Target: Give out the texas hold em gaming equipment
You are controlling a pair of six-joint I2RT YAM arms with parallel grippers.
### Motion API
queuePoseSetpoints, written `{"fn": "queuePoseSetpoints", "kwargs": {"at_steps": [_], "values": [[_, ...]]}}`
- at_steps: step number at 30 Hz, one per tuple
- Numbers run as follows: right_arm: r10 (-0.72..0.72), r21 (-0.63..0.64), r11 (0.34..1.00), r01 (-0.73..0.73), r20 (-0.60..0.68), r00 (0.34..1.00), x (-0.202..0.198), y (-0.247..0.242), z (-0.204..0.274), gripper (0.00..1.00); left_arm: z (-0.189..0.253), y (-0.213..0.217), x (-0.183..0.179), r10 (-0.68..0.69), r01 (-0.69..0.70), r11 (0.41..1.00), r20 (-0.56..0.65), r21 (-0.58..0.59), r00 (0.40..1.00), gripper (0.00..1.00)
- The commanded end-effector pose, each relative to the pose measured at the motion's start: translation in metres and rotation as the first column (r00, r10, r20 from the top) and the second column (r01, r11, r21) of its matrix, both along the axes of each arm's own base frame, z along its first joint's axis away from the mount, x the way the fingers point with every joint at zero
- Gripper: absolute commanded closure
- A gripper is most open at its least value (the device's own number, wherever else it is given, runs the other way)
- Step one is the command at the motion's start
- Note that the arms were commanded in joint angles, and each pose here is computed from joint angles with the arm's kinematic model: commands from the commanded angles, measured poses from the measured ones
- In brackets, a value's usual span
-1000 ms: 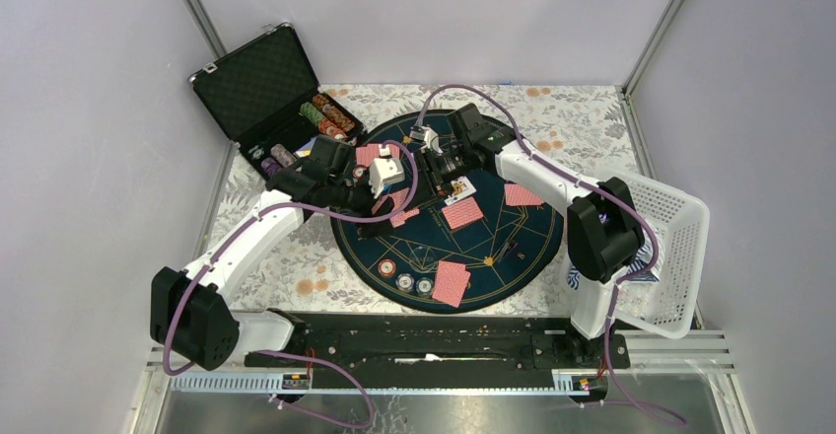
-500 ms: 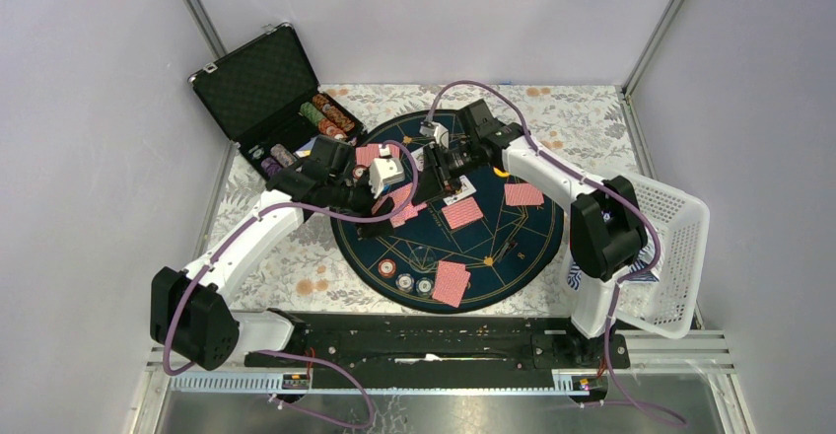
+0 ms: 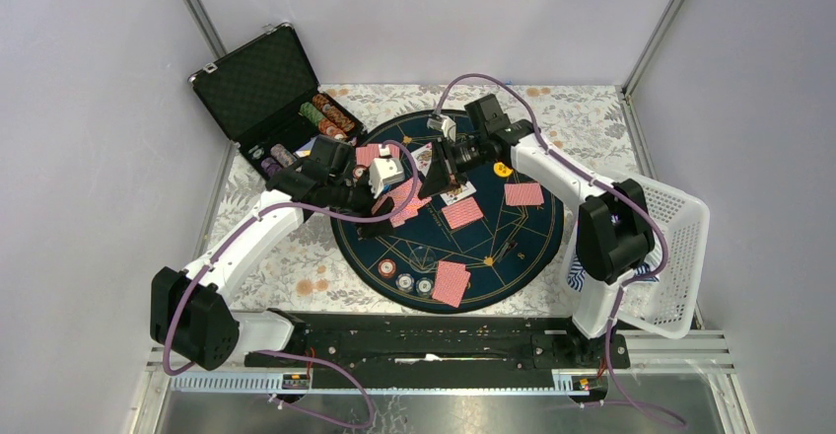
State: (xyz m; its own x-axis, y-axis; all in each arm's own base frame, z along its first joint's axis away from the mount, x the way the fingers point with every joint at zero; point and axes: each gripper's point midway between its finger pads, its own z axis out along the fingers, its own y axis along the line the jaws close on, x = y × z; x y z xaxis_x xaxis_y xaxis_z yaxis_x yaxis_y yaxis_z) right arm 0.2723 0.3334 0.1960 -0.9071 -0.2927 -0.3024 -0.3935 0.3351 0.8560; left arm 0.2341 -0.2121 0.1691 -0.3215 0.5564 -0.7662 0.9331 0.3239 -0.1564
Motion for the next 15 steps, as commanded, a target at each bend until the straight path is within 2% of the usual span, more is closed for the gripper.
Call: {"fn": "queuePoseSetpoints", "kwargs": {"at_steps": [1,4,15], "values": [[0.001,0.055,0.998,-0.004,0.047,0.999,-0.004,-0.005,0.028,0.92,0.031,-0.011,0.012,-0.022,0.029,0.997,0.097,-0.073,0.995,1.00],[0.011,0.071,0.997,-0.013,0.035,0.999,-0.006,-0.001,0.030,1.00,0.031,-0.012,0.012,-0.024,0.031,0.997,0.097,-0.075,0.995,1.00],[0.062,0.064,0.996,-0.061,-0.021,0.998,-0.018,0.016,0.014,1.00,0.032,-0.013,0.013,-0.028,0.036,0.996,0.098,-0.078,0.995,1.00]]}}
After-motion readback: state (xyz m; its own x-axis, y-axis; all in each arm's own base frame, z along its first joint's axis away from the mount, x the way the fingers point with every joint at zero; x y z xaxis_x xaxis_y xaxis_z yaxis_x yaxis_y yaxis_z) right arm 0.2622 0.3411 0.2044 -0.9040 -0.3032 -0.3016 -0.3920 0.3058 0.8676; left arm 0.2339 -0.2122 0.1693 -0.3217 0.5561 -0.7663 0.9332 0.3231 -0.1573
